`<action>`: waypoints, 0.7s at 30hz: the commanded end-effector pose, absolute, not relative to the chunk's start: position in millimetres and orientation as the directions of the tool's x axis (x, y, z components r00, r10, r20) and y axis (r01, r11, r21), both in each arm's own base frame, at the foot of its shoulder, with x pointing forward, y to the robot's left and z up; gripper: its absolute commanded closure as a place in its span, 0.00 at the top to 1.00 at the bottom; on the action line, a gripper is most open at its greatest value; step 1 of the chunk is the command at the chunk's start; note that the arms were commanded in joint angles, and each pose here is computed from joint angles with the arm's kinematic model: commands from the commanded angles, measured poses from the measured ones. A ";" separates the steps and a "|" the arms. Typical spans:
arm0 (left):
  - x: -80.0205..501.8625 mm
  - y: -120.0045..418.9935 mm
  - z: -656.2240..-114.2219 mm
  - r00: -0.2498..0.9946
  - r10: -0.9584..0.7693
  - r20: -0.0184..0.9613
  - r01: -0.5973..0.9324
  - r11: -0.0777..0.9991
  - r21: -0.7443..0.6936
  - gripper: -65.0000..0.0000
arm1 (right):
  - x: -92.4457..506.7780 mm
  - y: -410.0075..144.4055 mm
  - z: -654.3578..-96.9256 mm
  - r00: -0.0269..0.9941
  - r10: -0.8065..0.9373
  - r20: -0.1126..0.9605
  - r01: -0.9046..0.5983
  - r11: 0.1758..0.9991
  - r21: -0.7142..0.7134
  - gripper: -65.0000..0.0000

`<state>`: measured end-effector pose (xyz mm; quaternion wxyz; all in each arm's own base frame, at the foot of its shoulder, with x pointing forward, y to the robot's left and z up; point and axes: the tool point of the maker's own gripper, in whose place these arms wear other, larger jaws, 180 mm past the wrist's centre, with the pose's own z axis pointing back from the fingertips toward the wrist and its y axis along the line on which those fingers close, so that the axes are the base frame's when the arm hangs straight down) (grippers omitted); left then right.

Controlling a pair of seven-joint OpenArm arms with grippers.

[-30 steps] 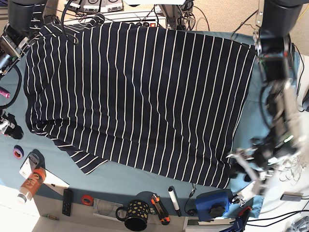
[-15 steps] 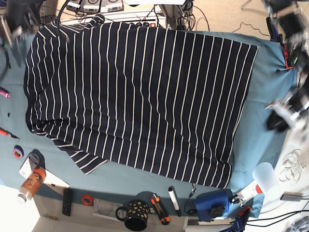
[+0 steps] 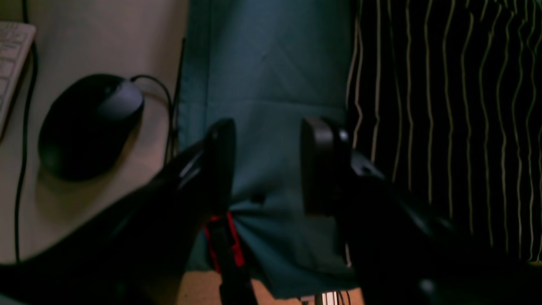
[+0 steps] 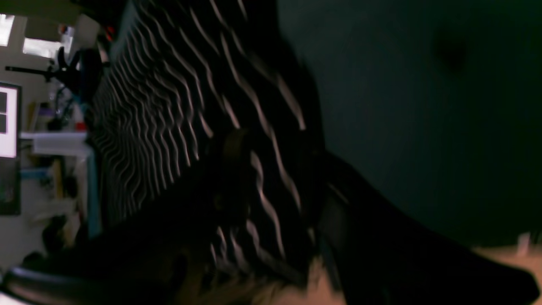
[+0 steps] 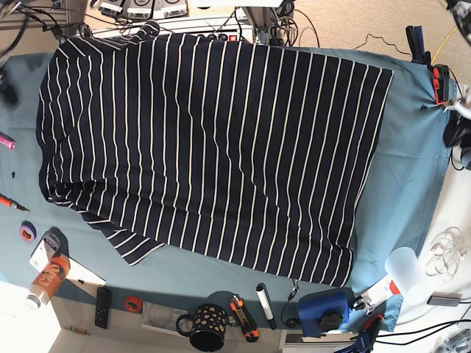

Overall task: Layout the t-shirt on the table in an organized manner, then fold the t-shirt properly
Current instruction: 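Grasp the shirt collar corner with the right gripper and pull it outward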

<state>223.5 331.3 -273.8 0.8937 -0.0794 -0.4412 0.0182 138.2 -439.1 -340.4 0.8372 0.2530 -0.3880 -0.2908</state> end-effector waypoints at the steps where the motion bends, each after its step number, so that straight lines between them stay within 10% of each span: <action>1: 228.0 333.8 -258.3 0.573 0.078 0.816 0.056 0.989 -0.134 0.37 | 137.1 -443.9 -331.1 0.515 -0.677 0.525 0.280 0.712 0.644 0.29; 21: 225.5 334.3 -259.2 0.575 0.073 0.815 0.059 0.990 -0.130 0.37 | 95.2 -377.9 -383.5 0.670 -0.587 0.454 0.337 0.785 0.519 0.25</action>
